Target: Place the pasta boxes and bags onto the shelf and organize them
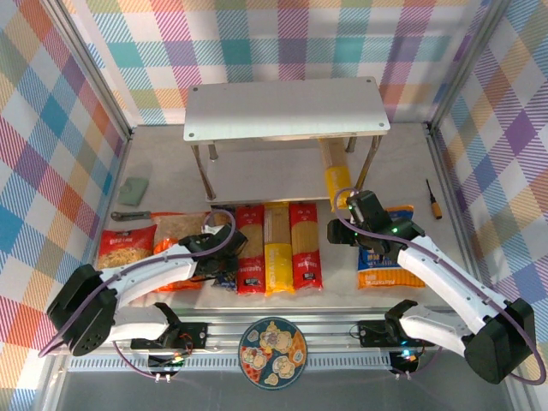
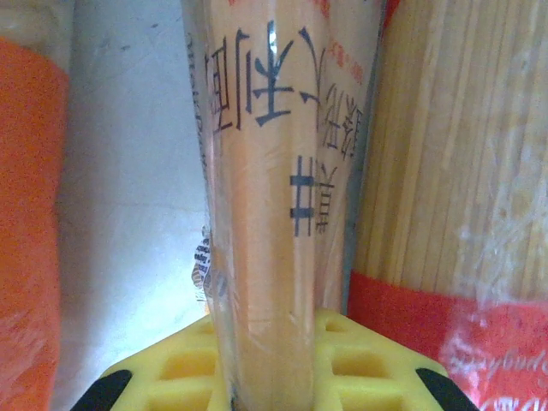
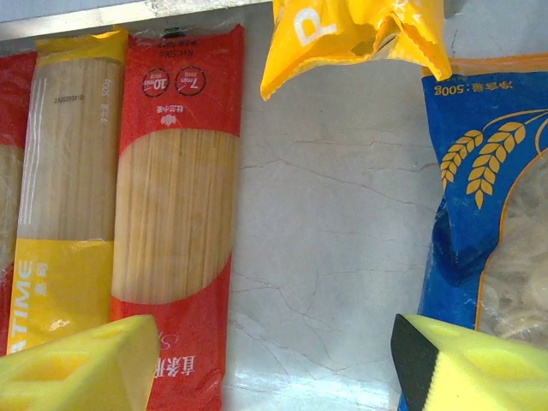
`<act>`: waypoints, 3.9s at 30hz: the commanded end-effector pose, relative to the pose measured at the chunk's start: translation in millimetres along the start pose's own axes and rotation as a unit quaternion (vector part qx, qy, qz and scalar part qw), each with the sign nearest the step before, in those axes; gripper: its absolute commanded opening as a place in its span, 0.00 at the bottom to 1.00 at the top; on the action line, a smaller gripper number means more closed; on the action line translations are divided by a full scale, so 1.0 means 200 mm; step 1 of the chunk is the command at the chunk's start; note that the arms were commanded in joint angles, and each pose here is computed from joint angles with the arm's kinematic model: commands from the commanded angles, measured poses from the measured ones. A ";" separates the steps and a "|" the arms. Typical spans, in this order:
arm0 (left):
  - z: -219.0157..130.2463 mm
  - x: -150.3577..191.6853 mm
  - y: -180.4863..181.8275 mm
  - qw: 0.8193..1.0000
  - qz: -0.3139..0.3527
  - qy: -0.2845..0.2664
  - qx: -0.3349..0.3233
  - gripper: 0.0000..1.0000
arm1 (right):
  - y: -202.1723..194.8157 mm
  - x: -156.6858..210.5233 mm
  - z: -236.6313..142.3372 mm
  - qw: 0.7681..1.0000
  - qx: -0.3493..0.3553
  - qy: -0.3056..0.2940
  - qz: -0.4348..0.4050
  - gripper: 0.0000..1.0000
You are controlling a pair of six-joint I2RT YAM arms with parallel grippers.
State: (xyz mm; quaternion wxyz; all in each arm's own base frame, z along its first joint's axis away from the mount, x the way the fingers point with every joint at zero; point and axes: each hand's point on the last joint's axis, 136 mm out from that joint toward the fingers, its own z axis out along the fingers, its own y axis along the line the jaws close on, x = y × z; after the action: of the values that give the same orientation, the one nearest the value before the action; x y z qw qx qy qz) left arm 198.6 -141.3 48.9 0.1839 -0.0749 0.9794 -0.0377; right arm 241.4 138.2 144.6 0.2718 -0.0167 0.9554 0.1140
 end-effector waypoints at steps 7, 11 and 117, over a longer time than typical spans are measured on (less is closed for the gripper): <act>-0.24 -0.09 0.02 0.999 0.037 -0.029 0.012 0.00 | 0.00 0.00 -0.02 1.000 0.002 -0.001 0.004 0.73; -0.31 -0.11 -0.01 0.998 0.042 -0.031 0.032 0.00 | 0.00 -0.01 -0.02 1.000 0.001 -0.001 0.004 0.73; 0.01 -1.30 -0.21 0.985 0.007 -0.171 0.001 0.49 | 0.05 -0.02 0.01 1.000 0.007 0.024 0.002 0.73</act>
State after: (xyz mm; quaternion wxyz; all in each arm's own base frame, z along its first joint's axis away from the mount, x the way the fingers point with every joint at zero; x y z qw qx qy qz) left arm 427.4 -143.9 120.0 0.3138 -0.0578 0.9476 -0.0133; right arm 244.4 148.0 140.7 0.2471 -0.0222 0.9629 0.1063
